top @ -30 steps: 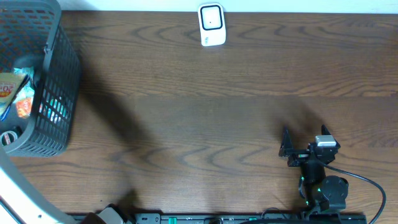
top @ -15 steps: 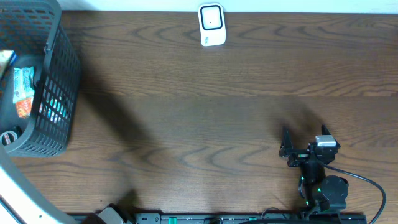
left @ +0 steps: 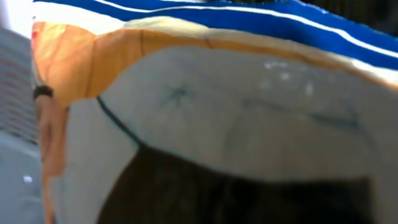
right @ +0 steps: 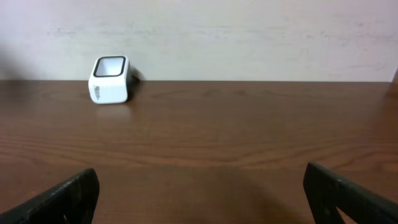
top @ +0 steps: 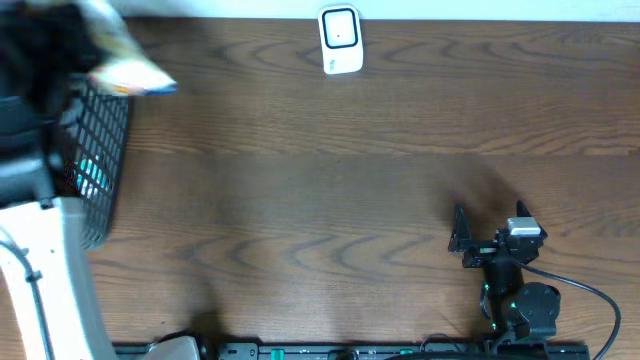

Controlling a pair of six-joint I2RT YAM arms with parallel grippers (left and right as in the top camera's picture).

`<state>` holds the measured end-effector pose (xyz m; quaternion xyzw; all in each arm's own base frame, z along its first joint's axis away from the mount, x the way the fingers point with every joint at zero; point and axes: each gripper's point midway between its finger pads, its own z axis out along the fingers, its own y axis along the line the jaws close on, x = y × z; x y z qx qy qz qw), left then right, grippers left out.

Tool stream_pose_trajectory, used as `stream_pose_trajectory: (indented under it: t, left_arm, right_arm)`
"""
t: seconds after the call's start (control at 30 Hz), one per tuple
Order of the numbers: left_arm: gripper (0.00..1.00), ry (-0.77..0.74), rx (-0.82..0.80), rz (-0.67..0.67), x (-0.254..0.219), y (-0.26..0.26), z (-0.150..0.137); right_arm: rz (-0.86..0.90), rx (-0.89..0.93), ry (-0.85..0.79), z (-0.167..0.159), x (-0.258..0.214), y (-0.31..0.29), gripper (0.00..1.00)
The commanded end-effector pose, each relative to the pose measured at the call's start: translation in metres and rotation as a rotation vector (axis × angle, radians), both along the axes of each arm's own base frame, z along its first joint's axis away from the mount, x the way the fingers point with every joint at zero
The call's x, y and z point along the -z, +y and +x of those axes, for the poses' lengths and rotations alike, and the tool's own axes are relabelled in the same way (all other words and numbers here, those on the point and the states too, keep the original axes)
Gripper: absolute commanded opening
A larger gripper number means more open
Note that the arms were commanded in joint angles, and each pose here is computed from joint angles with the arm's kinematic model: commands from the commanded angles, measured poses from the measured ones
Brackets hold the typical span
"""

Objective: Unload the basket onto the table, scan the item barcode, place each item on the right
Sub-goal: 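Lift the snack bag out and carry it toward the scanner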

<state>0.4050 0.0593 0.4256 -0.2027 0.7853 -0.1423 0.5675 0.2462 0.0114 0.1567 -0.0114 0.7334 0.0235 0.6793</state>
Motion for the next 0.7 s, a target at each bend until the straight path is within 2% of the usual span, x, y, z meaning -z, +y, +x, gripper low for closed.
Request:
stream_pose_trajectory:
  t: [0.0,0.17,0.4,0.67]
  left_arm:
    - [0.07,0.087,0.089,0.178,0.024,-0.035,0.010]
    - [0.08,0.321,0.117,0.275,0.096,-0.068,0.027]
    - [0.08,0.623,0.199,0.314,0.198,-0.095,0.039]
    - [0.10,0.836,0.282,0.345,0.279,-0.121,0.039]
  right_arm:
    - [0.011,-0.008,0.000,0.000,0.000,0.002,0.99]
    - [0.011,-0.008,0.000,0.000,0.000,0.002,0.99]
    - [0.011,-0.008,0.000,0.000,0.000,0.002,0.99]
    - [0.011,-0.008,0.000,0.000,0.000,0.002,0.99]
